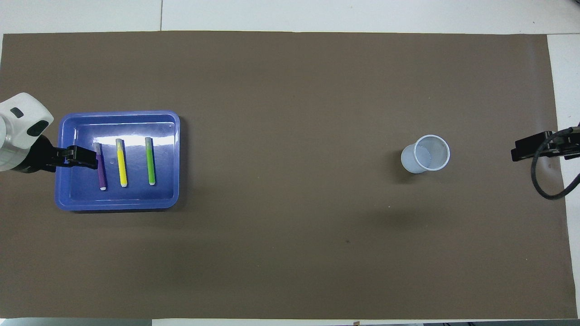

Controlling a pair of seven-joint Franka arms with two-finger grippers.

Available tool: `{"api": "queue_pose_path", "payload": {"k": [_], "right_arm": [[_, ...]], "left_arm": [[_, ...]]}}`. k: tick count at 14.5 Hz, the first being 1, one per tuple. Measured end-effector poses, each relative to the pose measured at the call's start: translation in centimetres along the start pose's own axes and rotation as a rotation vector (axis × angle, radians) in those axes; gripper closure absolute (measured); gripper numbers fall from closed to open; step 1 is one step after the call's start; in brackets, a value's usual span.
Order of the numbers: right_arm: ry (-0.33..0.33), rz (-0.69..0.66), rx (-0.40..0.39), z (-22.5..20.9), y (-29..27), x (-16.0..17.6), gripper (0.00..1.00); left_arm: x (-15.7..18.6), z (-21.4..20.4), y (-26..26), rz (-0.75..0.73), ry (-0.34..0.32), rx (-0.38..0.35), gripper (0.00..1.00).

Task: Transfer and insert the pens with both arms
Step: 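Grasp the purple pen in the tray with the left gripper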

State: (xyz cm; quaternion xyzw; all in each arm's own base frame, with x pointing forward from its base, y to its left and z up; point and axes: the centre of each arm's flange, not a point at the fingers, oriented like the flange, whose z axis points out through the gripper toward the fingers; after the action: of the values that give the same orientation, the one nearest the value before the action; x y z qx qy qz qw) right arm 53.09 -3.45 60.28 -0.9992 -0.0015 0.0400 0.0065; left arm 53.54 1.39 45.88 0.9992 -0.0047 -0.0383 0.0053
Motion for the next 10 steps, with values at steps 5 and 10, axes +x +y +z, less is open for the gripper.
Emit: {"api": "queue_pose_path", "payload": {"k": [5, 10], "right_arm": [[0.003, 0.010, 0.075, 0.1, -0.8, 0.1, 0.00], [-0.005, 0.046, 0.102, 0.3, -1.0, 0.0, 0.00]], "left_arm": [[1.0, 8.1, -4.9, -0.058, 0.072, 0.004, 0.00], [2.0, 11.6, -5.9, -0.084, 0.066, 0.005, 0.07]]}}
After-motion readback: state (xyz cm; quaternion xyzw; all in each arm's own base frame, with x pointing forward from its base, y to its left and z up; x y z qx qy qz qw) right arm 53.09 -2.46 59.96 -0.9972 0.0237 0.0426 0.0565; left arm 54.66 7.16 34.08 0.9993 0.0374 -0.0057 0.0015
